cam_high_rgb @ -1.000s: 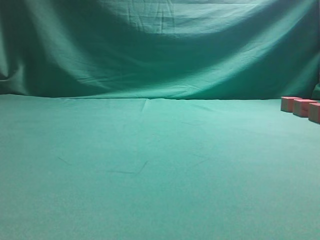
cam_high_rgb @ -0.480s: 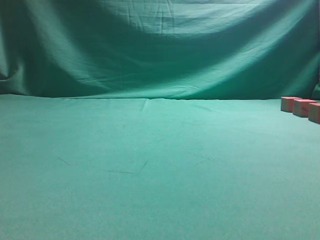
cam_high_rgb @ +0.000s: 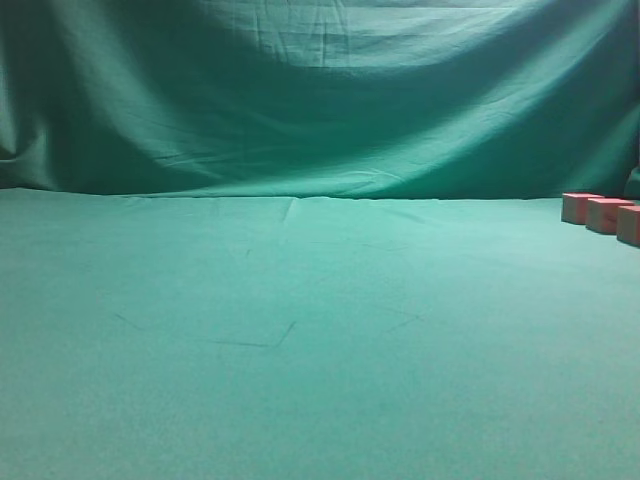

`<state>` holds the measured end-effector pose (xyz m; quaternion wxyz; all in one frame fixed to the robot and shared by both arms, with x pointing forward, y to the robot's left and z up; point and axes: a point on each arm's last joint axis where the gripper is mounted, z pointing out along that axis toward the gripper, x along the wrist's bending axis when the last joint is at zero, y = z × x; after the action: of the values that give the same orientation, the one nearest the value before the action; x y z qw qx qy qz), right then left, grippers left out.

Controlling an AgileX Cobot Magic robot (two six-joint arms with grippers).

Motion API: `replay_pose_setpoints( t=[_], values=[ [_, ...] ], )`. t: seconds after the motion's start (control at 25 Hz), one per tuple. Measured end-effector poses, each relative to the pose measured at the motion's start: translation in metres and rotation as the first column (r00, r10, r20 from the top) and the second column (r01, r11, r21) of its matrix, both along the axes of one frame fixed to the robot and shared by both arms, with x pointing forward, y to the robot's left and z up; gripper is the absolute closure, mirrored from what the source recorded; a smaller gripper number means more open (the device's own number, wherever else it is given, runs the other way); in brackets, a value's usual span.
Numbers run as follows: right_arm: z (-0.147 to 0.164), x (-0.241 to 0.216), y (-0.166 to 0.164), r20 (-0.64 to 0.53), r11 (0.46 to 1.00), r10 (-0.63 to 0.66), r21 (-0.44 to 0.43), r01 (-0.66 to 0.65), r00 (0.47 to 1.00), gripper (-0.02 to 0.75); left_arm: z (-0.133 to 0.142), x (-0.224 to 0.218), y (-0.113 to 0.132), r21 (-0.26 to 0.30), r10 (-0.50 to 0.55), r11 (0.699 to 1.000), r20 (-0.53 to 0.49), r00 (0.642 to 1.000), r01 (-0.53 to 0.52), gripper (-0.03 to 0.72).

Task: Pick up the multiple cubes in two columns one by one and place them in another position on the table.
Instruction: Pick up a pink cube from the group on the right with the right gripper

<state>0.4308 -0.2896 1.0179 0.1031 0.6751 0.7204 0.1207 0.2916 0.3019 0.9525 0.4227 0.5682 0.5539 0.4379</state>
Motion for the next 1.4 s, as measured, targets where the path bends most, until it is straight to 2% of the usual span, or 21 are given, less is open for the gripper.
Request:
replay_pose_setpoints(
  t=[0.12,0.24,0.44,0.52,1.04,1.24,1.4],
  values=[
    [-0.004,0.013,0.0,0.058,1.0,0.022,-0.008,-0.021,0.998,0.689,0.0,0.0,0.0,0.0,0.0,1.0,0.0,1.0,0.0,0.688],
    [-0.011,0.024,0.001,0.087,0.999,0.045,-0.019,-0.044,0.995,0.547,0.0,0.0,0.0,0.0,0.0,1.0,0.0,1.0,0.0,0.688],
    [-0.033,0.04,0.001,0.035,0.998,0.056,-0.024,-0.056,0.998,0.217,0.0,0.0,0.0,0.0,0.0,1.0,0.0,1.0,0.0,0.688],
    [-0.04,0.045,0.001,0.029,0.998,0.054,-0.024,-0.053,0.998,0.157,0.0,0.0,0.0,0.0,0.0,1.0,0.0,1.0,0.0,0.688],
    [-0.062,0.091,0.002,-0.008,0.998,0.053,-0.026,-0.053,0.999,0.17,0.0,0.0,0.0,0.0,0.0,1.0,0.0,1.0,0.0,0.688],
    [-0.071,0.096,0.001,-0.035,0.996,0.072,-0.047,-0.074,0.997,0.17,0.0,0.0,0.0,0.0,0.0,1.0,0.0,1.0,0.0,0.688],
    [-0.072,0.099,0.001,-0.012,0.995,0.081,-0.059,-0.082,0.997,0.17,0.0,0.0,0.0,0.0,0.0,1.0,0.0,1.0,0.0,0.688]
  ],
)
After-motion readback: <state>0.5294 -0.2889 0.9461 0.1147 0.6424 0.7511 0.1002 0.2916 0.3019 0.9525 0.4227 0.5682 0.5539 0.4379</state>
